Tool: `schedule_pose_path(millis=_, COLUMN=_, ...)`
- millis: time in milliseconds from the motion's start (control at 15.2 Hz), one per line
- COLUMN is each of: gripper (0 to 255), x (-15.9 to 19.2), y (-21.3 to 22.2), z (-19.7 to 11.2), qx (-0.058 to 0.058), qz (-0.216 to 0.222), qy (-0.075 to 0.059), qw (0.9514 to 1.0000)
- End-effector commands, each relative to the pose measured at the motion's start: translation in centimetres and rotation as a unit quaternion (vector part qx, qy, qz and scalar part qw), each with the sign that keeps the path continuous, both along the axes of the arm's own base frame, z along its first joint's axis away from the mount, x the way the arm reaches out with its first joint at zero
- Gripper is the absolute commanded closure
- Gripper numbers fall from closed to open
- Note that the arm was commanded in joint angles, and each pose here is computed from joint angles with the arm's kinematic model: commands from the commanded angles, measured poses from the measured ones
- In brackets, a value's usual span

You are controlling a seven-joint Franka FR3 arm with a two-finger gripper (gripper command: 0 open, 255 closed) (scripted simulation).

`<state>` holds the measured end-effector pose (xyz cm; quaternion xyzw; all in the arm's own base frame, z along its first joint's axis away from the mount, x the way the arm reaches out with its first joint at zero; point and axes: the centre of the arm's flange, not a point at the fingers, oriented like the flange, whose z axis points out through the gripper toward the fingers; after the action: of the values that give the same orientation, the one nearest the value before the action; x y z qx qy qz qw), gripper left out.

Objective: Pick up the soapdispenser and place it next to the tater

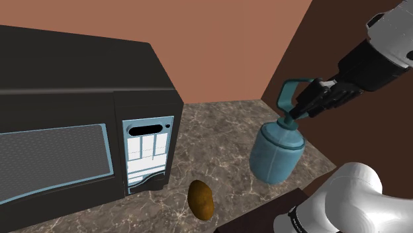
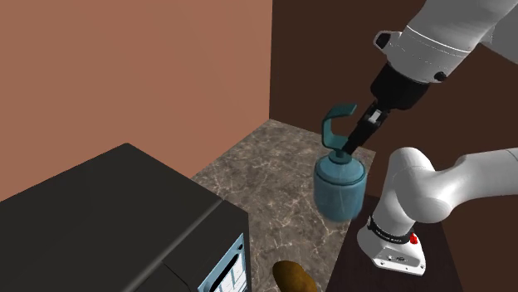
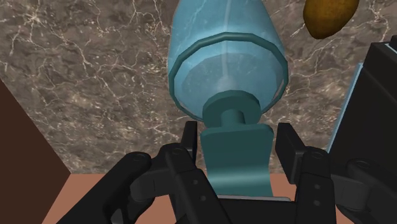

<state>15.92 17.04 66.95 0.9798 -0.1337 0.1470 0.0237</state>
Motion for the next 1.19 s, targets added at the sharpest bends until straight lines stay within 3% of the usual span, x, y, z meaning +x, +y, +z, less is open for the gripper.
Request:
schedule_pose_path(millis=0, gripper=255, x=0.1, y=0.0, z=-1.1, qx=0.0, qz=0.0, qy=-0.001, qw=1.0)
schedule_pose_path(millis=1122, gripper=255, x=0.1, y=0.0, z=-10.0, qx=0.0, qz=0.0, qy=-0.001, qw=1.0)
